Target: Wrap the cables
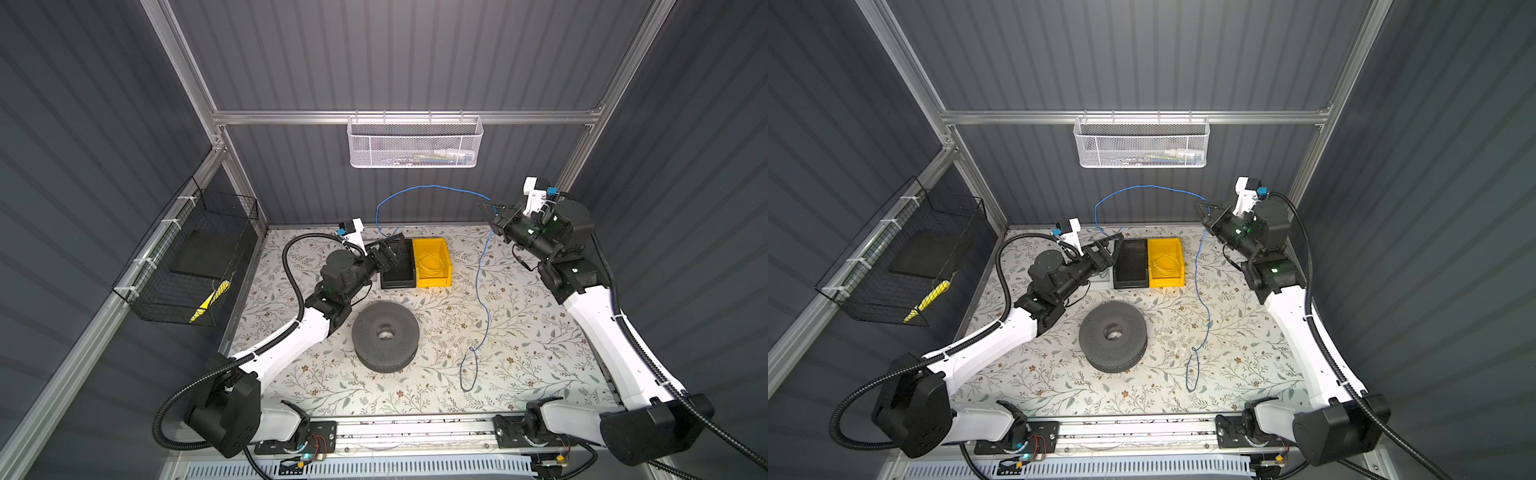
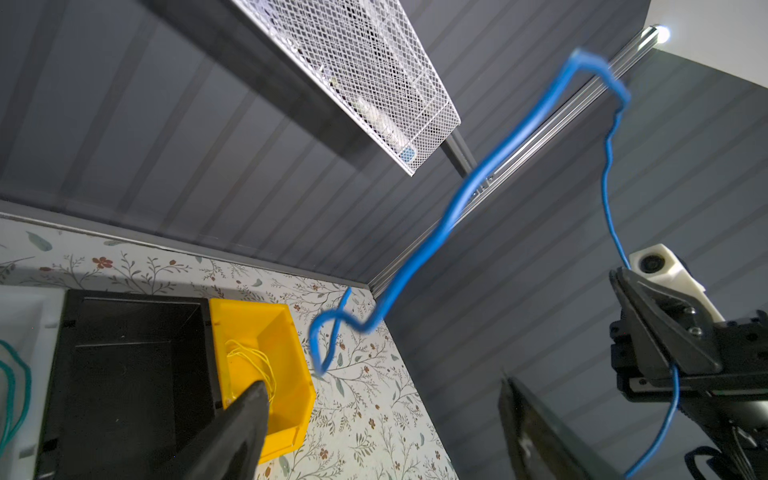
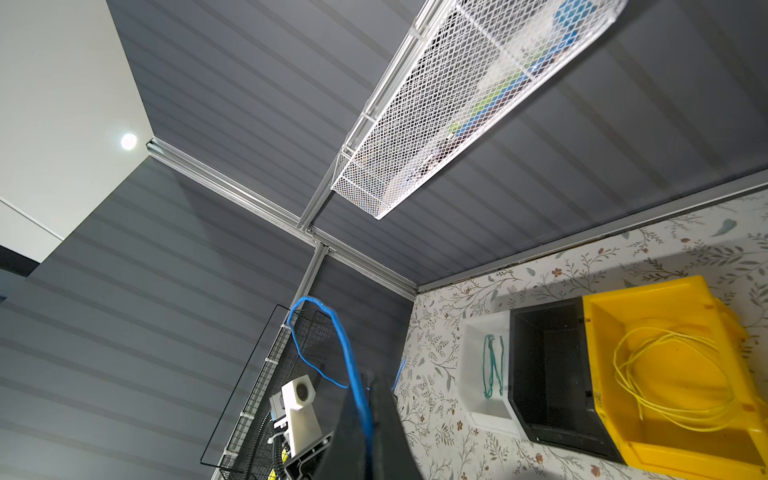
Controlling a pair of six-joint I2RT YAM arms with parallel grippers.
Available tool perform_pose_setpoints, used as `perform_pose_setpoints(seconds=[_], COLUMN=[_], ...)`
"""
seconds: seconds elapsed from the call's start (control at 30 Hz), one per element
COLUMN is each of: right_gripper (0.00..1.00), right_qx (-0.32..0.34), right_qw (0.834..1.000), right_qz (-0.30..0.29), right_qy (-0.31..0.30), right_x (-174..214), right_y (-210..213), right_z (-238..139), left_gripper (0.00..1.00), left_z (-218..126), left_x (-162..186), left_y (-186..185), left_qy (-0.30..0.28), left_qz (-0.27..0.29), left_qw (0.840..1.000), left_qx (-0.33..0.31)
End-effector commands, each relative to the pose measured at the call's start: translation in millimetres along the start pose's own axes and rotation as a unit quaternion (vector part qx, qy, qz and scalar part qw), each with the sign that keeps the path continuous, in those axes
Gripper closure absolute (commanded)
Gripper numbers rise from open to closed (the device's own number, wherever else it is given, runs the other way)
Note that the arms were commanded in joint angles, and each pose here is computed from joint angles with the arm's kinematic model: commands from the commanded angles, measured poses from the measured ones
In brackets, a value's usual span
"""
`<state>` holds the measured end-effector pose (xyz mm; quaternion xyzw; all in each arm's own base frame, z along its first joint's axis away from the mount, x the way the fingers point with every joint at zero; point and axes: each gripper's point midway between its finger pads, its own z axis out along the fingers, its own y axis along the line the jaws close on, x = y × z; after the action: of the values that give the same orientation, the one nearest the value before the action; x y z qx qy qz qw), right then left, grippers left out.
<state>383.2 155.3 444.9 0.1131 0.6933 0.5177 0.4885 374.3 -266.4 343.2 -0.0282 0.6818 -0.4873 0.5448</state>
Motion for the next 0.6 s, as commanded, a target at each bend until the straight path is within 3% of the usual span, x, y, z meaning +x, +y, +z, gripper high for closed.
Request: perform_pose_setpoints(seconds=[0.0, 0.37, 0.57], right_gripper=[1.0, 1.0, 1.0], right_qx=[-0.025, -0.044, -0.048], right_qw=[1.0, 0.999, 0.999], right_qz=[-0.012, -0.016, -0.016], right_qy=[-0.007, -0.01, -0.009], right_x=[-4.9, -6.0, -4.8], right_y=[17.2, 35.2, 38.9], right_z=[-8.8, -22.1, -26.2], left_gripper=[0.12, 0.28, 0.47], left_z=[7.4, 22.6, 27.4], left_x=[-24.2, -41.9, -41.4], left_y=[-9.0, 13.9, 21.7], left_qy=[-0.035, -0.057, -0.054], left_qz=[0.012, 0.0, -0.011], left_qw=[0.999, 0.998, 0.998], left_qx=[0.009, -0.015, -0.014])
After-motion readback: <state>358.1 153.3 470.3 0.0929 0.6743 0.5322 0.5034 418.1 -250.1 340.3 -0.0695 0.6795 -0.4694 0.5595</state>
